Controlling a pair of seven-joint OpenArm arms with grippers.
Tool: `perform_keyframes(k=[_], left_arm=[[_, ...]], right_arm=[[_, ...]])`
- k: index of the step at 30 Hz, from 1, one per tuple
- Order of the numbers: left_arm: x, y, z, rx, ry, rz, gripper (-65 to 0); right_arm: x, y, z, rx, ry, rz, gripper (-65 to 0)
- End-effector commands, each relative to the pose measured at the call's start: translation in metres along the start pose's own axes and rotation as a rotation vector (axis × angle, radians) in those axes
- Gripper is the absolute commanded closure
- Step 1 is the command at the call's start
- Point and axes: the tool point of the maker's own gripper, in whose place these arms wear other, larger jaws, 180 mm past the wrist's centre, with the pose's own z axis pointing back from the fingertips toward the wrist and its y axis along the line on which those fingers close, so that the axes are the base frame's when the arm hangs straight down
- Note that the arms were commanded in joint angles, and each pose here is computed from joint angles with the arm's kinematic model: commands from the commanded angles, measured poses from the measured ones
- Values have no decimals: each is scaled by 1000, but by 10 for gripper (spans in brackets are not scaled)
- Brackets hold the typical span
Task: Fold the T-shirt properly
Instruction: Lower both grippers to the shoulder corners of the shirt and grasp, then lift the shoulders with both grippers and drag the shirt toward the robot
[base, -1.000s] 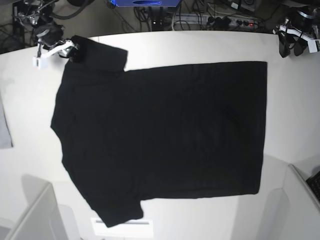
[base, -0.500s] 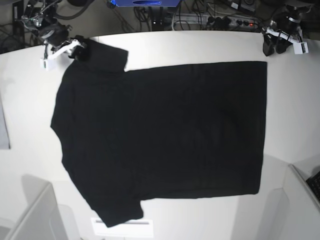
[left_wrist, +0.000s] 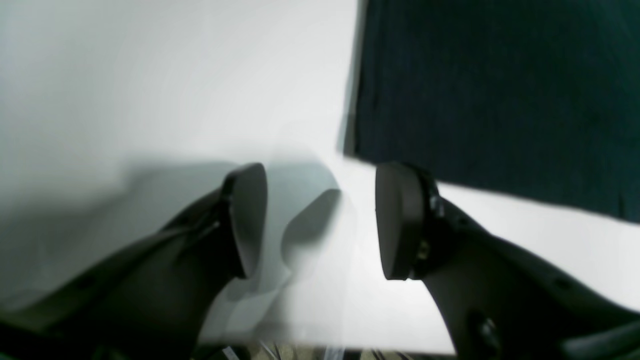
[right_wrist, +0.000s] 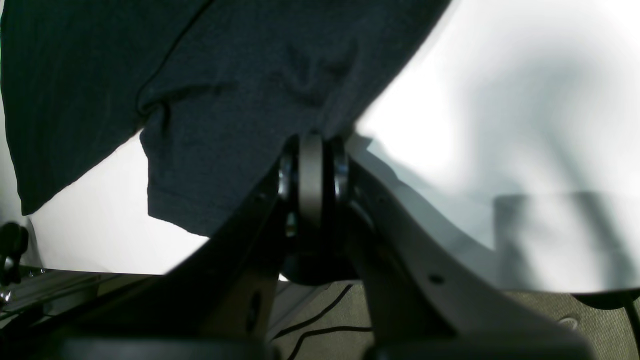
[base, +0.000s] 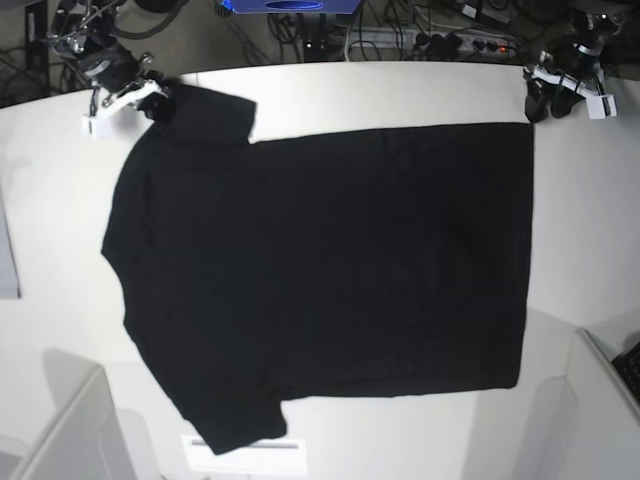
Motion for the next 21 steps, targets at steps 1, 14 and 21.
perform_keyframes(k=[1,14,21], left_arm=[[7,1,0,-9,-5,-6,-336],[-1,-22,-34,-46,42,63,-336],[-8,-35,-39,-76,59,66,-273]], right_arm=[[-28,-19,5,-81,133,25,0],[-27,-20,6,-84,134,31,0],[-24,-23,7,-90,135,40,0]])
